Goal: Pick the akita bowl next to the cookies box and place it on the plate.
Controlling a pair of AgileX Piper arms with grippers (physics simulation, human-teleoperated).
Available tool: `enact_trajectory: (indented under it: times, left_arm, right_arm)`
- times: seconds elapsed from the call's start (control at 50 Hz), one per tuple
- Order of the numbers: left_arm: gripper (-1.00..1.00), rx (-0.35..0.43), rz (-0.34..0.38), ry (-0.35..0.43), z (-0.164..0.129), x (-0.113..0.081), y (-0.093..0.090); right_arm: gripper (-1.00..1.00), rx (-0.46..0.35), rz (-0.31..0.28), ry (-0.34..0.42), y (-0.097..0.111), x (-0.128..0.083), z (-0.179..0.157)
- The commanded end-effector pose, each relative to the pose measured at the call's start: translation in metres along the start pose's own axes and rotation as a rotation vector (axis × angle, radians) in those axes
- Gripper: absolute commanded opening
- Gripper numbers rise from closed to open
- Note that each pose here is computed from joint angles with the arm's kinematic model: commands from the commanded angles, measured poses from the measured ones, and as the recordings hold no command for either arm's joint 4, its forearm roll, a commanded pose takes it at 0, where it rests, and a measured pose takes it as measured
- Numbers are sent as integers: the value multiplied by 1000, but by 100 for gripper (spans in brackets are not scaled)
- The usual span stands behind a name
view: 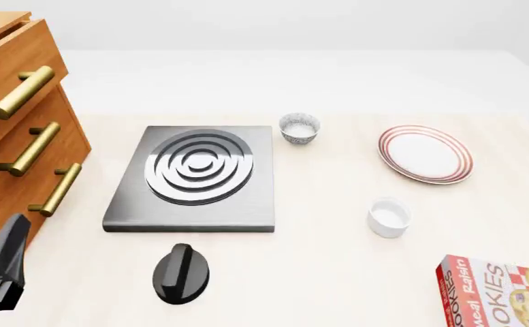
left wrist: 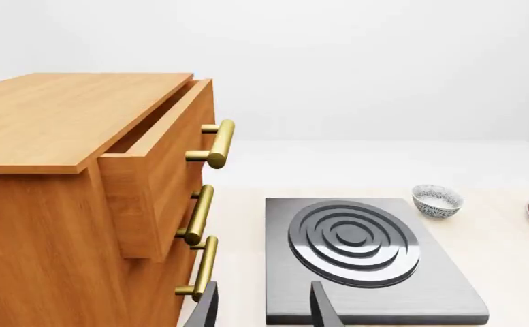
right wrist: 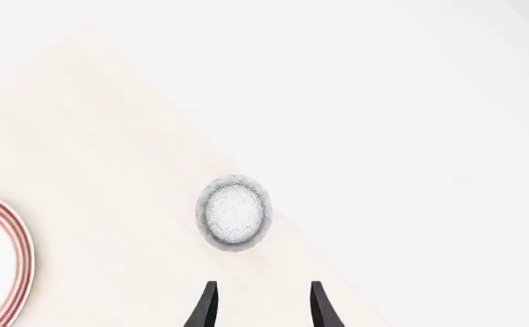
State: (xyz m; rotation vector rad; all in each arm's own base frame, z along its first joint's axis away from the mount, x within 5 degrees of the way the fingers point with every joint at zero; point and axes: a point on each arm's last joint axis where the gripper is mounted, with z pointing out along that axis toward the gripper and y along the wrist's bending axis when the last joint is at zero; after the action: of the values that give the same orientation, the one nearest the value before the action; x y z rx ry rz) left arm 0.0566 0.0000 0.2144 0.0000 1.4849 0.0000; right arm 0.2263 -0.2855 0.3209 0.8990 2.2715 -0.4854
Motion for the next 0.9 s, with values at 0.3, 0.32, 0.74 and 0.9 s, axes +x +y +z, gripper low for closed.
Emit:
enact_trajectory:
  times: [0.3,0.32,0.74,0.9]
  left_arm:
    - [100,0,0,0,0,0,0]
    - [100,0,0,0,0,0,0]
    - [100,0,0,0,0,0,0]
    - [100,0,0,0,0,0,0]
  right_arm:
    - [100,15,-7,30,-12,-3,27]
    - [100,15,-7,30,-12,-3,27]
    - [100,4,-6,28,-6,-7,37]
    - [100,-1,-14,34,-4,-8,43]
